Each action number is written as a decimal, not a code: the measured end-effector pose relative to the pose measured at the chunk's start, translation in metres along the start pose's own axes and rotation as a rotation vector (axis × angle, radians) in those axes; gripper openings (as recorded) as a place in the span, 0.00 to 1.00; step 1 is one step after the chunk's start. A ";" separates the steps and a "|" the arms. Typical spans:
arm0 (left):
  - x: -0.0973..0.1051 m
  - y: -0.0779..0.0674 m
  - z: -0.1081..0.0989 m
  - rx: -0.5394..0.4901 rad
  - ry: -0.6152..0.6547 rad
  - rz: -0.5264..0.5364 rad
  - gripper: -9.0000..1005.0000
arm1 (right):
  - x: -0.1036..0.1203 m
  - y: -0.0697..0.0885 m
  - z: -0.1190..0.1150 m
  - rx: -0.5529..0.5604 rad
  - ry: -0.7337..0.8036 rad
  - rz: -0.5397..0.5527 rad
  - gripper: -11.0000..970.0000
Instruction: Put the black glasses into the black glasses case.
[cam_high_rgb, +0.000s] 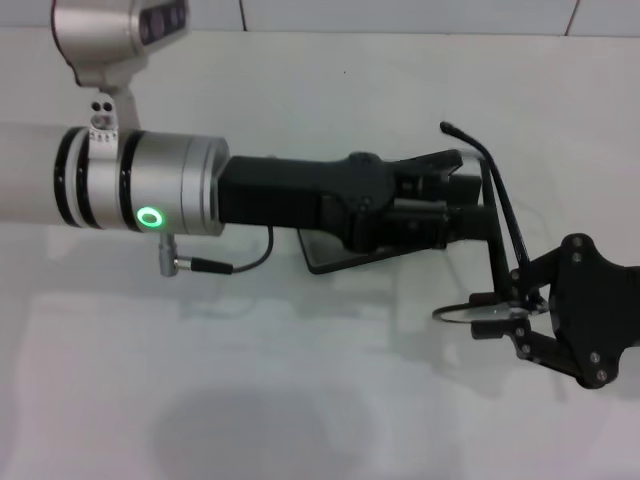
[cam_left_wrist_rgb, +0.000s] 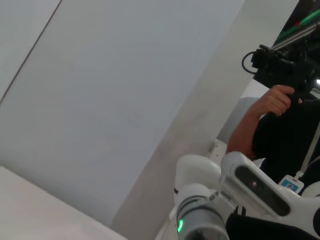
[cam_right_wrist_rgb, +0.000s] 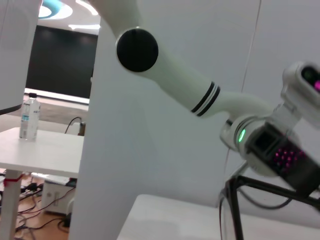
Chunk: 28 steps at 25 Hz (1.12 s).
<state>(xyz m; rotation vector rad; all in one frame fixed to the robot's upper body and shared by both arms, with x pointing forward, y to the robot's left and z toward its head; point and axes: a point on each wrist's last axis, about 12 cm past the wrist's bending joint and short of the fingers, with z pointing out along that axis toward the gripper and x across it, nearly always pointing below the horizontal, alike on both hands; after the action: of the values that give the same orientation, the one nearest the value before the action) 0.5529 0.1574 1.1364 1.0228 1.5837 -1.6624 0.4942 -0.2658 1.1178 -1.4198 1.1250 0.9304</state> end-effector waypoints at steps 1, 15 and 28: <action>0.001 0.000 0.001 0.002 0.004 -0.005 0.53 | 0.000 0.000 0.000 0.004 -0.004 -0.005 0.13; 0.005 0.000 0.005 0.005 0.037 -0.029 0.53 | 0.000 0.001 -0.003 0.012 -0.010 -0.017 0.13; -0.008 0.000 0.022 0.056 0.078 -0.036 0.53 | 0.002 0.002 -0.003 0.014 0.000 -0.032 0.13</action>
<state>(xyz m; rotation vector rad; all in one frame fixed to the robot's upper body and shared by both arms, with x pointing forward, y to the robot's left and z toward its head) 0.5545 0.1351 1.1429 1.1059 1.6223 -1.7193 0.4925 -0.2691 1.1155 -1.4226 1.1036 0.8986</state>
